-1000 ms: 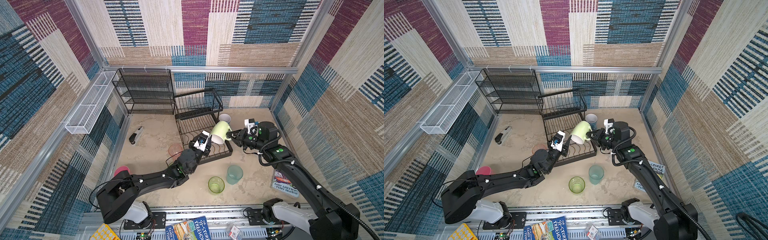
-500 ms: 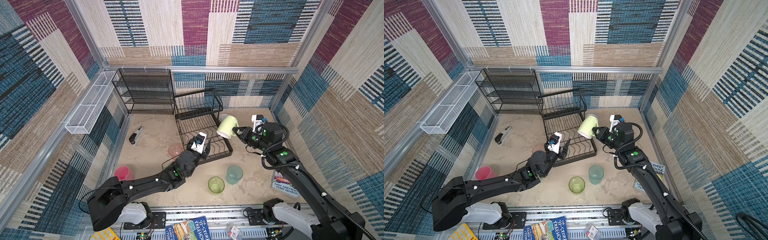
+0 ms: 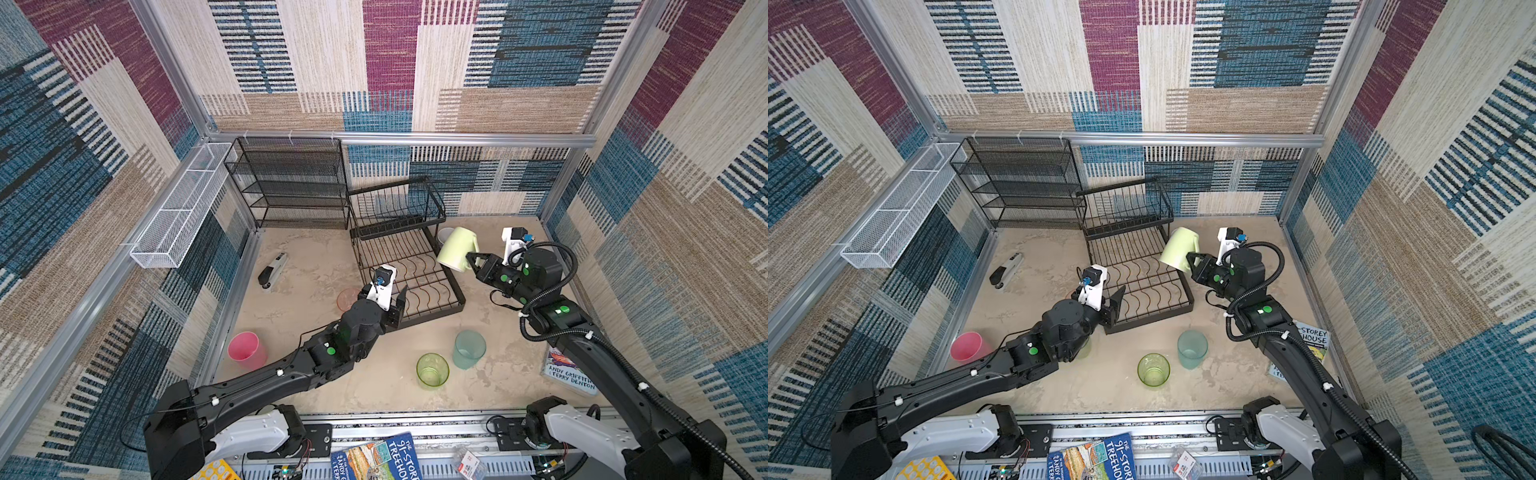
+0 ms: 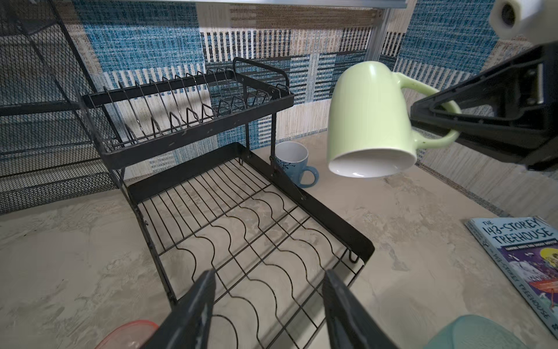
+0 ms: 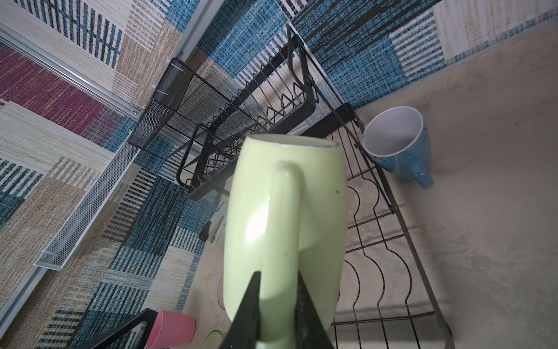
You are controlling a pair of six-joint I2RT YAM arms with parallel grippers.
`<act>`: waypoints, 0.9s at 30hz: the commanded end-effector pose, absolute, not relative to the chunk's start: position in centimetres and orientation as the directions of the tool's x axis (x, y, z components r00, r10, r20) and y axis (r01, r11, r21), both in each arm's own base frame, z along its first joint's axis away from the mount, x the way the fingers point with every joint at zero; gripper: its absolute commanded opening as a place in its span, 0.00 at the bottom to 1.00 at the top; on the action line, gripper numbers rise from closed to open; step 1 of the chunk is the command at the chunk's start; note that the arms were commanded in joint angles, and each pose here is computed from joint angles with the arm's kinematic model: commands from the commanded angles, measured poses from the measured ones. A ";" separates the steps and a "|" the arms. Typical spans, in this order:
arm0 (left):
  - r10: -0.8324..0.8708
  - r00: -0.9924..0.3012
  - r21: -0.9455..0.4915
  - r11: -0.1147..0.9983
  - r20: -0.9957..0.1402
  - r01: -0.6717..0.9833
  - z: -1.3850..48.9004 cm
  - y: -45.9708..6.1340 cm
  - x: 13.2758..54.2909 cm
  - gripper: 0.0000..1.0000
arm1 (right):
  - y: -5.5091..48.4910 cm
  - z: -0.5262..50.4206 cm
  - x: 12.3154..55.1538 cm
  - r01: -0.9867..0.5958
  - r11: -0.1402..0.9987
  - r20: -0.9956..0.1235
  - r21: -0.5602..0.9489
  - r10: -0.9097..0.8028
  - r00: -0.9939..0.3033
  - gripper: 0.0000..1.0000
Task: Load cups into a dish rack
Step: Place the cup upside down at the dish rack.
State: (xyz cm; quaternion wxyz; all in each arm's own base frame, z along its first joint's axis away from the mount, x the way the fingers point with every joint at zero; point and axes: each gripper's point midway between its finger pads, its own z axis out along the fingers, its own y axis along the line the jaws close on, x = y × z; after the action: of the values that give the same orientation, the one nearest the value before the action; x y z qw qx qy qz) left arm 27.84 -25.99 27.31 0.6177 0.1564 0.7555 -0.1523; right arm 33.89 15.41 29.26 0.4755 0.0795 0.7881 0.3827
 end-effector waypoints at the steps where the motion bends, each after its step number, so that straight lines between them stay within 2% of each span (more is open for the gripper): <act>1: 0.067 -0.296 -0.051 0.927 -0.953 0.371 25.6 -24.1 27.4 0.60 | 15.7 31.9 34.6 -0.337 0.700 -0.766 0.630 0.487 -0.421 0.00; 13: 0.026 -0.454 -0.138 0.936 -0.890 0.324 26.1 -20.6 27.2 0.61 | 17.3 28.5 34.8 -0.357 0.758 -0.825 0.546 0.413 -0.385 0.00; 27: 0.006 -0.499 -0.161 0.943 -0.867 0.292 26.6 -18.1 27.6 0.60 | 19.3 26.3 35.6 -0.381 0.784 -0.867 0.490 0.393 -0.307 0.00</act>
State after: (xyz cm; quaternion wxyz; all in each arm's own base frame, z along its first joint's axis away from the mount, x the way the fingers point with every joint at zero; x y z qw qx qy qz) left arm 27.83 -18.25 26.64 0.5014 0.0871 0.8493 -0.1404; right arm 34.77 18.98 22.32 0.5210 0.0074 0.7953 0.3097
